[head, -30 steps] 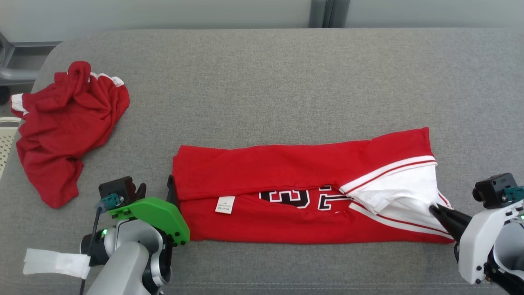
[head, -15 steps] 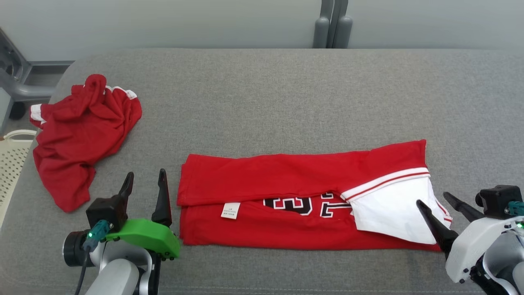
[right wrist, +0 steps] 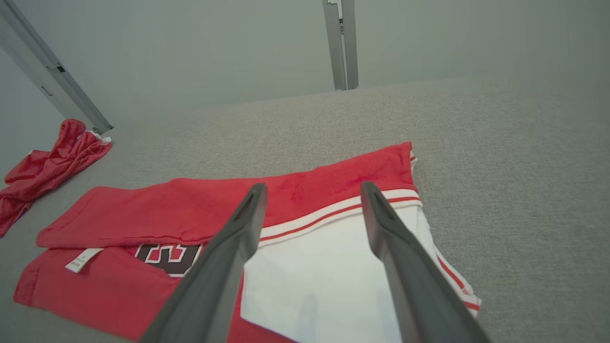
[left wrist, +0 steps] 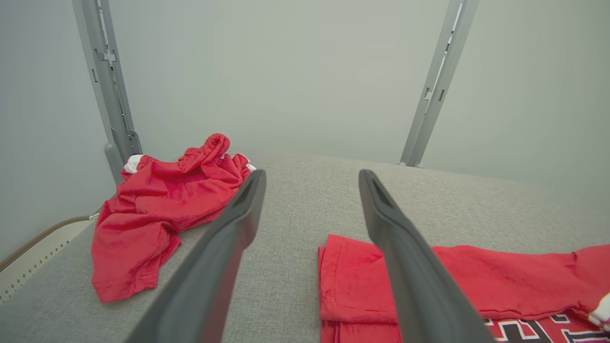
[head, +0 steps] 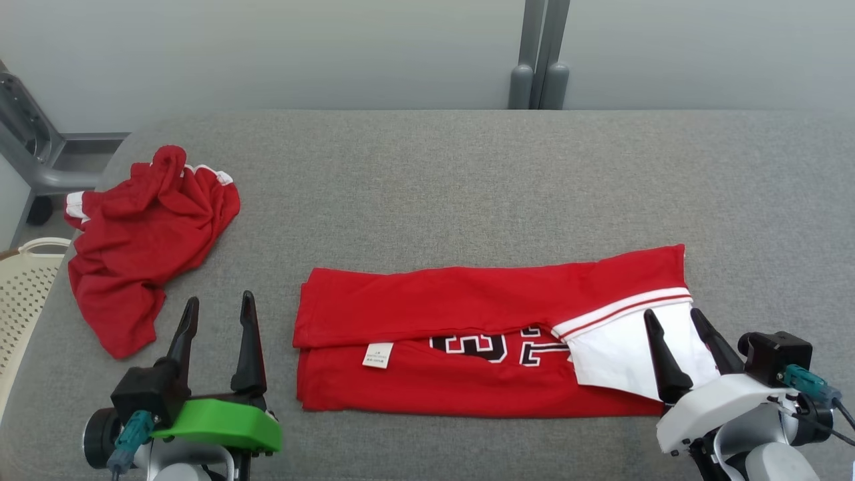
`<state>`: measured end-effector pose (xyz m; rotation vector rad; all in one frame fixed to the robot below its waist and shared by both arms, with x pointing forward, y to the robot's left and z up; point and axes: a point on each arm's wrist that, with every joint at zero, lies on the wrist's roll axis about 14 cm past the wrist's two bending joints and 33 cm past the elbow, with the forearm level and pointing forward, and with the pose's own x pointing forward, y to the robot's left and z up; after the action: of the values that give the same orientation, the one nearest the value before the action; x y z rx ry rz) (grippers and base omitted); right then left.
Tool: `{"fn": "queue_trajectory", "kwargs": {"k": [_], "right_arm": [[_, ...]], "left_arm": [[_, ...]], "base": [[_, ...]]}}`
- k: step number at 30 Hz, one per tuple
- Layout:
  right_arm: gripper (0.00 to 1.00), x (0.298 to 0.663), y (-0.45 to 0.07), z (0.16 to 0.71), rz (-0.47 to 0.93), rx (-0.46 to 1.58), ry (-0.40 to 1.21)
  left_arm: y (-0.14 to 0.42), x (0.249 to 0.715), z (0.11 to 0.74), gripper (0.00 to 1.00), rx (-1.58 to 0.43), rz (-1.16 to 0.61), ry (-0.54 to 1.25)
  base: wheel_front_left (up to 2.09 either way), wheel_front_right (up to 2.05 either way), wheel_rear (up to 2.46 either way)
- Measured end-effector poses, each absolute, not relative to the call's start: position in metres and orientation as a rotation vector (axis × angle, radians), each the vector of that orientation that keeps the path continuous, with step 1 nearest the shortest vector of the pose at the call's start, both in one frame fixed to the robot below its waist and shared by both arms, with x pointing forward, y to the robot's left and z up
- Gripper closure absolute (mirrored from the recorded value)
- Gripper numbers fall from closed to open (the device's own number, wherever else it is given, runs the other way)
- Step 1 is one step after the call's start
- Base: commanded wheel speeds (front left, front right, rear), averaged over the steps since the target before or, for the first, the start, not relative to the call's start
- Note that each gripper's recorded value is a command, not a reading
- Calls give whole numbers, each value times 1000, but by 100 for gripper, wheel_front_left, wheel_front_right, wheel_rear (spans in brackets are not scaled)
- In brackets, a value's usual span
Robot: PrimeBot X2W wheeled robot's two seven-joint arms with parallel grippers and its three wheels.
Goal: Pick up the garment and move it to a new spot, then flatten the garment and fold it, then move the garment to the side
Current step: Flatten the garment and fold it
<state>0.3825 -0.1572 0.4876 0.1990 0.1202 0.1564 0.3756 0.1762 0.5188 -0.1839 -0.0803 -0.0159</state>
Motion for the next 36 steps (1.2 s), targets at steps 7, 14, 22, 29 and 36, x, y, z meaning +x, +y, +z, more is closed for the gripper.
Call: {"fn": "queue_trajectory", "kwargs": {"k": [7, 14, 22, 29, 36], "right_arm": [[0, 378, -152, 491, 140, 197, 63], [0, 379, -128, 490, 207, 160, 56], [0, 379, -111, 488, 260, 136, 65], [0, 377, -115, 484, 246, 136, 80], [0, 376, -120, 483, 231, 136, 86]], "left_arm": [[193, 355, 505, 0, -202, 40, -61], [216, 341, 481, 0, -140, 105, 8], [219, 337, 482, 0, -126, 97, 3], [211, 339, 481, 0, -142, 70, 3], [205, 341, 479, 0, -149, 52, 10]], "base": [[0, 0, 0], [0, 0, 0], [0, 0, 0], [0, 0, 0], [0, 0, 0]]}}
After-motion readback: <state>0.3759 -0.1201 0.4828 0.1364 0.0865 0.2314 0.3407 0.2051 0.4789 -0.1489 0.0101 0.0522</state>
